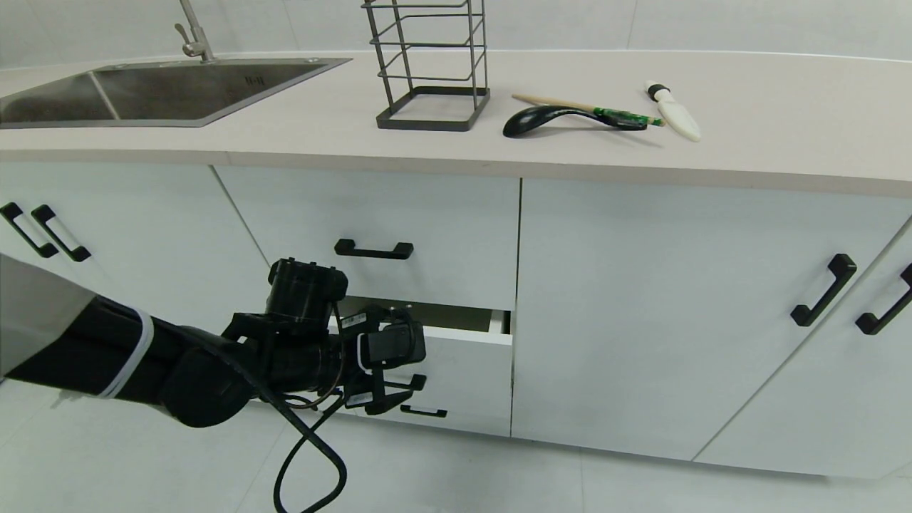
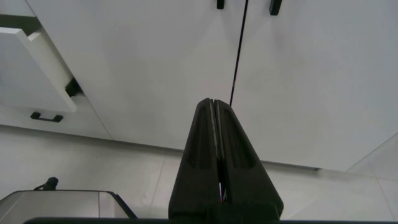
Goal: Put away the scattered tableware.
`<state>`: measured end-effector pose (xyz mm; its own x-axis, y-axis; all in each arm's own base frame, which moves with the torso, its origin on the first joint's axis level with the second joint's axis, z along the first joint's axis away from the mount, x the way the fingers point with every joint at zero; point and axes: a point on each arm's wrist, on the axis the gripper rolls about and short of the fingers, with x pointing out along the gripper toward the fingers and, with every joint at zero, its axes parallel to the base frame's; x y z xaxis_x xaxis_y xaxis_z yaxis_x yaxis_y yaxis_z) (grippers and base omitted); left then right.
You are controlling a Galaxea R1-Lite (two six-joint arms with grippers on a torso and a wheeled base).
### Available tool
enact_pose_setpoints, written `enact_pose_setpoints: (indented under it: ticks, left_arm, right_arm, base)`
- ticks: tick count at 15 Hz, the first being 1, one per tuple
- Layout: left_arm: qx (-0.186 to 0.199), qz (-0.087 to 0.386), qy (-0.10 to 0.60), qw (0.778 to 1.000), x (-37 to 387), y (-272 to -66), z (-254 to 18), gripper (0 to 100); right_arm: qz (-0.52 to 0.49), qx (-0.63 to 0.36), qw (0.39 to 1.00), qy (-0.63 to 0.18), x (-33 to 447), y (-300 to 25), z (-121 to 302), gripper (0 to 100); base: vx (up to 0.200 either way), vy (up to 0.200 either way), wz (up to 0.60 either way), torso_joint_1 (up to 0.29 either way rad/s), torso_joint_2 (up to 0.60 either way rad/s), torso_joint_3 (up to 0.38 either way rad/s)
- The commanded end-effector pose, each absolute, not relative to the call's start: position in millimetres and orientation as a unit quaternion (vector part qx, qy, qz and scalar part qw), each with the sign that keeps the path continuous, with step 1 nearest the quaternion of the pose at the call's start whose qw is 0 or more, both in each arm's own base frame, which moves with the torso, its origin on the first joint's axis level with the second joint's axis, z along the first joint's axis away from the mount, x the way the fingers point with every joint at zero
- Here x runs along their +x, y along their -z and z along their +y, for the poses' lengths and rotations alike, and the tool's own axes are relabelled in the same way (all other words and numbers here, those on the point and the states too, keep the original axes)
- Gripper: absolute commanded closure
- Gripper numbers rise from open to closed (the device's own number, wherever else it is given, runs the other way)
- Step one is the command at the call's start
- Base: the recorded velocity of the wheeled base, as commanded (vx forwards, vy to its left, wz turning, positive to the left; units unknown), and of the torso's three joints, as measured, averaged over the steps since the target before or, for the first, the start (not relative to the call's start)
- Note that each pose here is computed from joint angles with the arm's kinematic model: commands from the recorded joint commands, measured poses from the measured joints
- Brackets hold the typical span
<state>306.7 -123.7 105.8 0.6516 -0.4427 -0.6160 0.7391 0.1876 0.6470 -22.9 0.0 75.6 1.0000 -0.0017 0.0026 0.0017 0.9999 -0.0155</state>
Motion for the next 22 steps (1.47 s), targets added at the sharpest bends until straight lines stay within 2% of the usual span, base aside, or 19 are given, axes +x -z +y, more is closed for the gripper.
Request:
enact_pose_setpoints:
  ticks: [1, 9, 12, 14, 17, 22]
  left_arm:
    - [0.502, 0.158, 0.392, 0.755, 311.3, -96.4, -122.7, 0]
    - [0.504, 0.162, 0.396, 0.750, 307.9, -92.1, -121.4, 0]
    - [0.498, 0.177, 0.413, 0.741, 285.0, -87.2, -113.2, 0]
    - [0.495, 0.194, 0.428, 0.731, 250.6, -83.7, -102.4, 0]
    - [0.494, 0.195, 0.436, 0.726, 210.8, -88.0, -91.4, 0]
    - [0.495, 0.192, 0.447, 0.720, 186.8, -88.0, -88.1, 0]
  right_arm:
    - [-0.001, -0.008, 1.000, 0.001, -22.8, -75.6, 0.0, 100]
    - [-0.001, -0.008, 1.000, 0.001, -22.8, -75.6, 0.0, 100]
    - [-0.001, -0.008, 1.000, 0.001, -22.8, -75.6, 0.0, 100]
    - [-0.001, -0.008, 1.000, 0.002, -22.8, -75.6, -0.1, 100]
    - [-0.001, -0.008, 1.000, 0.001, -22.8, -75.6, 0.0, 100]
    - [-0.001, -0.008, 1.000, 0.001, -22.8, -75.6, 0.0, 100]
  base:
    - [0.000, 0.000, 0.00, 0.000, 0.00, 0.000]
    - [0.000, 0.000, 0.00, 0.000, 0.00, 0.000]
    - [0.000, 0.000, 0.00, 0.000, 0.00, 0.000]
    - [0.000, 0.000, 0.00, 0.000, 0.00, 0.000]
    - [0.000, 0.000, 0.00, 0.000, 0.00, 0.000]
    - [0.000, 0.000, 0.00, 0.000, 0.00, 0.000]
